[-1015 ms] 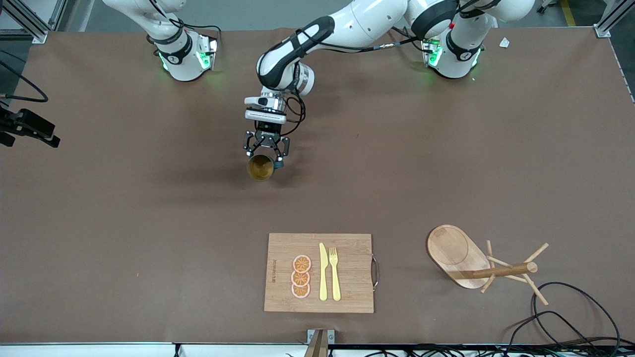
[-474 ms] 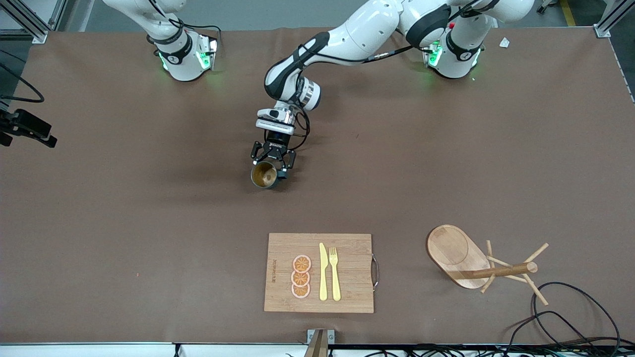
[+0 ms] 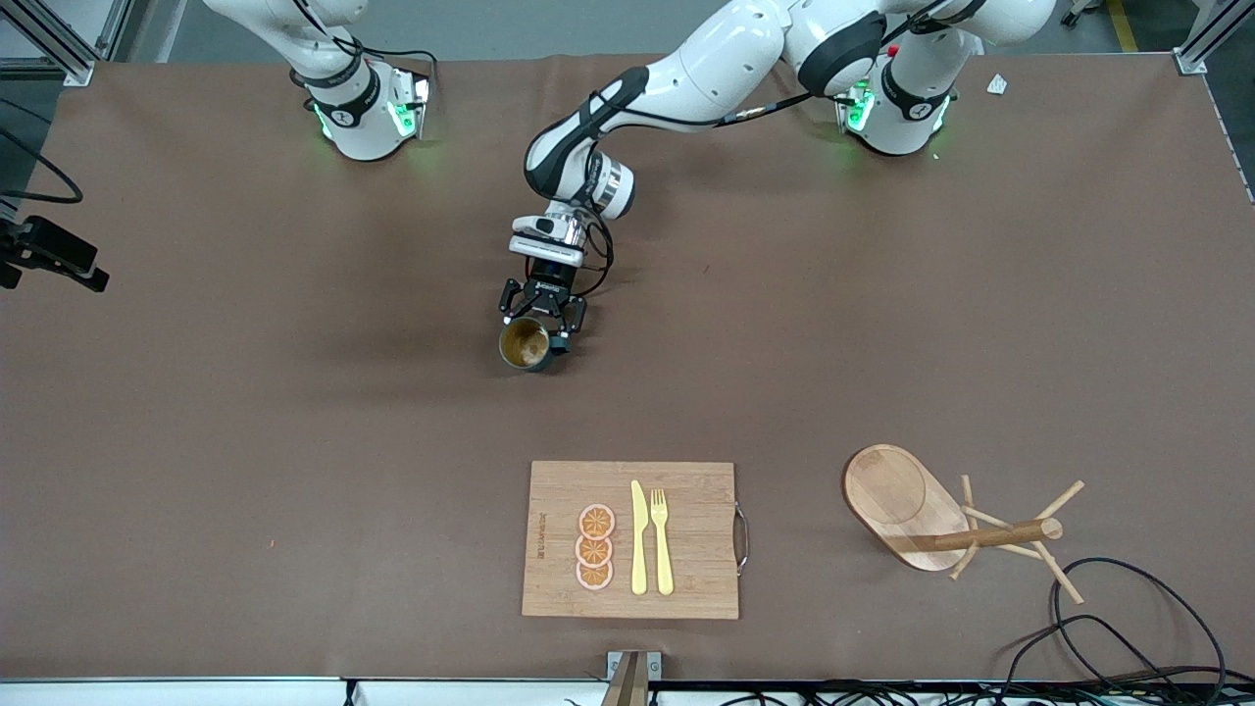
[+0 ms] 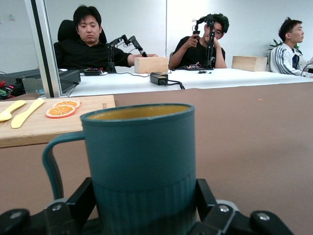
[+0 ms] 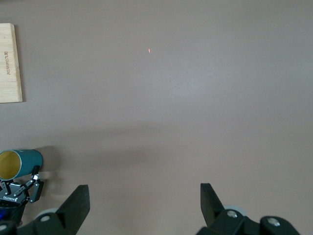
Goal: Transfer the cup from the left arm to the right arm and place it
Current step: 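Open the left gripper and release the mug upright on the table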
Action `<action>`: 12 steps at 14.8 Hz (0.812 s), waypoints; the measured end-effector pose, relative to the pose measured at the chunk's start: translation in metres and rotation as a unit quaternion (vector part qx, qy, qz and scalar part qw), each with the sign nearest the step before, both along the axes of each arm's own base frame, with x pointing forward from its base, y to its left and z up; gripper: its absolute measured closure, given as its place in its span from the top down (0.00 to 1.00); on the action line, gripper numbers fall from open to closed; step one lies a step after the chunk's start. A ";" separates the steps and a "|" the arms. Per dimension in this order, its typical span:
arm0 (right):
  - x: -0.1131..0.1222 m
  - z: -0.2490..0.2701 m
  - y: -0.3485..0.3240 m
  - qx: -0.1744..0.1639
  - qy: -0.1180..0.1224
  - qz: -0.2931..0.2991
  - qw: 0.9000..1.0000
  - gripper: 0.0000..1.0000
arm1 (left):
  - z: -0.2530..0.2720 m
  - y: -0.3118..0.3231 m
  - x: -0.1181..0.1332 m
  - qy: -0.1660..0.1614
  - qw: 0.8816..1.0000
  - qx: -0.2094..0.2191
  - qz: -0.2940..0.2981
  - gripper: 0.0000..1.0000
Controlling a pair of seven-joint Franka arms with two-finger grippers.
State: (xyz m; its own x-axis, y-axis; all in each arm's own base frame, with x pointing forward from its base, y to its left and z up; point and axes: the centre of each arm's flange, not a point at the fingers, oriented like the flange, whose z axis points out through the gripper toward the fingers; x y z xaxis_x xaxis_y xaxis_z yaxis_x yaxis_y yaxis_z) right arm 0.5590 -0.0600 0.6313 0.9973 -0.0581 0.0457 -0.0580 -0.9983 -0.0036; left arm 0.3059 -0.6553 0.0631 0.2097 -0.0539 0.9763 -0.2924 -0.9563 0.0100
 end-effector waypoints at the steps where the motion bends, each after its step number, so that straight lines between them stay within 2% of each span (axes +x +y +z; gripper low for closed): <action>1: 0.000 0.000 0.000 0.000 0.000 0.000 1.000 1.00 | -0.003 0.000 -0.002 0.003 1.000 0.000 0.000 0.99; 4: 0.000 -0.001 0.000 0.001 0.001 0.000 1.000 1.00 | -0.011 -0.003 -0.020 0.033 0.999 -0.005 0.017 1.00; 8: 0.000 -0.003 0.000 0.001 0.003 0.000 1.000 1.00 | -0.006 -0.018 -0.065 0.068 0.995 -0.022 0.070 1.00; 10: 0.000 -0.003 0.000 0.001 0.003 0.000 1.000 1.00 | 0.005 -0.026 -0.082 0.097 0.990 -0.036 0.101 1.00; 12: 0.000 -0.003 0.000 0.001 0.003 0.000 1.000 1.00 | 0.026 -0.029 -0.087 0.116 0.979 -0.053 0.162 1.00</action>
State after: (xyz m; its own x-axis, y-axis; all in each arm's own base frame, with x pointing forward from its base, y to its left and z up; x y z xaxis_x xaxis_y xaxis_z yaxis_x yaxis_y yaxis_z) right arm 0.5589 -0.0601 0.6284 0.9975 -0.0589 0.0397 -0.0587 -0.9983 -0.0061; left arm 0.2193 -0.6842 0.0887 0.4164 0.1507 0.8966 0.0469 -0.9884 0.1443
